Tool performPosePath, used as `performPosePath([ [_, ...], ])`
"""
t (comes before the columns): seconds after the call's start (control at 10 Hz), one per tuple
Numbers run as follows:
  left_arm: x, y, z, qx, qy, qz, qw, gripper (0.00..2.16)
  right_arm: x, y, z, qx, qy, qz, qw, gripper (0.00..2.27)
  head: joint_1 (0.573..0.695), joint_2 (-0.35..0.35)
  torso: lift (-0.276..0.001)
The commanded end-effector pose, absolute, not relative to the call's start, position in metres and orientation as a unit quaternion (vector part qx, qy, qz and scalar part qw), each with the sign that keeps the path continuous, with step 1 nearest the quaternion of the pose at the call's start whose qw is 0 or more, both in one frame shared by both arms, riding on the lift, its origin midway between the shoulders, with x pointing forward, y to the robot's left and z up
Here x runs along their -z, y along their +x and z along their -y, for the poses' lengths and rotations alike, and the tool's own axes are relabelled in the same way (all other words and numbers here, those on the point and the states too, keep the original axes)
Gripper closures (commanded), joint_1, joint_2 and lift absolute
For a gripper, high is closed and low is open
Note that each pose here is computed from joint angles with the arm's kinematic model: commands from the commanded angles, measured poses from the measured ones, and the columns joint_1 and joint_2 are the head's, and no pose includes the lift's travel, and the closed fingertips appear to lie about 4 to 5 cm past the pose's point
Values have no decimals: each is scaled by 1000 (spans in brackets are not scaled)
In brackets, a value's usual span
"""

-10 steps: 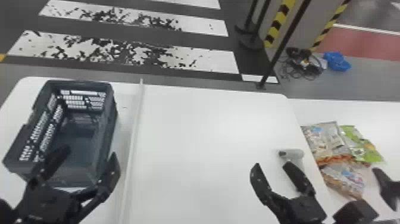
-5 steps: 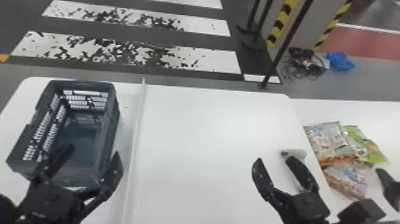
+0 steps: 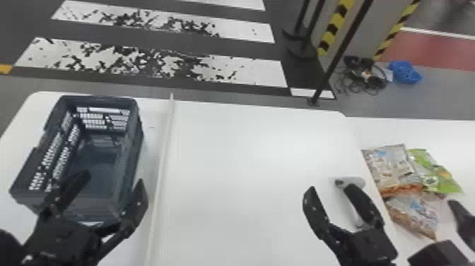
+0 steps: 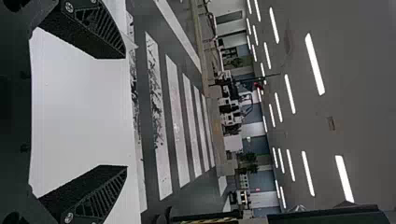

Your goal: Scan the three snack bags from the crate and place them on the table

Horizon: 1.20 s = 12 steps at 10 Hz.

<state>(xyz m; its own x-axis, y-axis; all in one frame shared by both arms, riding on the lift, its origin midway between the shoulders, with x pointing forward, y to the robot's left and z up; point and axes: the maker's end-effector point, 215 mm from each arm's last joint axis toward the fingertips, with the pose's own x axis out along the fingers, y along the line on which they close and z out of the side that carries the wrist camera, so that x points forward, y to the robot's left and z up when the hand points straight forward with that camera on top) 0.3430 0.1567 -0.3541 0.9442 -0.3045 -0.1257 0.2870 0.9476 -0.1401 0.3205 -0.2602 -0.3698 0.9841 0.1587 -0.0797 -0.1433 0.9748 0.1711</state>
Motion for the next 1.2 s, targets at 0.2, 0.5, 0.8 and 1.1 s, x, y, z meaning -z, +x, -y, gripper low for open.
performPosePath([
  [0.2, 356, 341, -155, 151, -61, -76, 984, 70, 363, 318, 259, -80, 80, -36, 993, 90, 695, -180, -36],
  [0.5, 356, 341, -153, 151, -64, -76, 984, 70, 364, 317, 261, -78, 82, -37, 993, 83, 695, -186, -36],
  [0.8, 357, 339, -149, 153, -67, -78, 983, 70, 361, 315, 264, -75, 83, -31, 993, 83, 695, -197, -36],
  [1.1, 354, 339, -148, 152, -67, -75, 983, 70, 361, 315, 265, -74, 84, -31, 993, 83, 695, -203, -36],
])
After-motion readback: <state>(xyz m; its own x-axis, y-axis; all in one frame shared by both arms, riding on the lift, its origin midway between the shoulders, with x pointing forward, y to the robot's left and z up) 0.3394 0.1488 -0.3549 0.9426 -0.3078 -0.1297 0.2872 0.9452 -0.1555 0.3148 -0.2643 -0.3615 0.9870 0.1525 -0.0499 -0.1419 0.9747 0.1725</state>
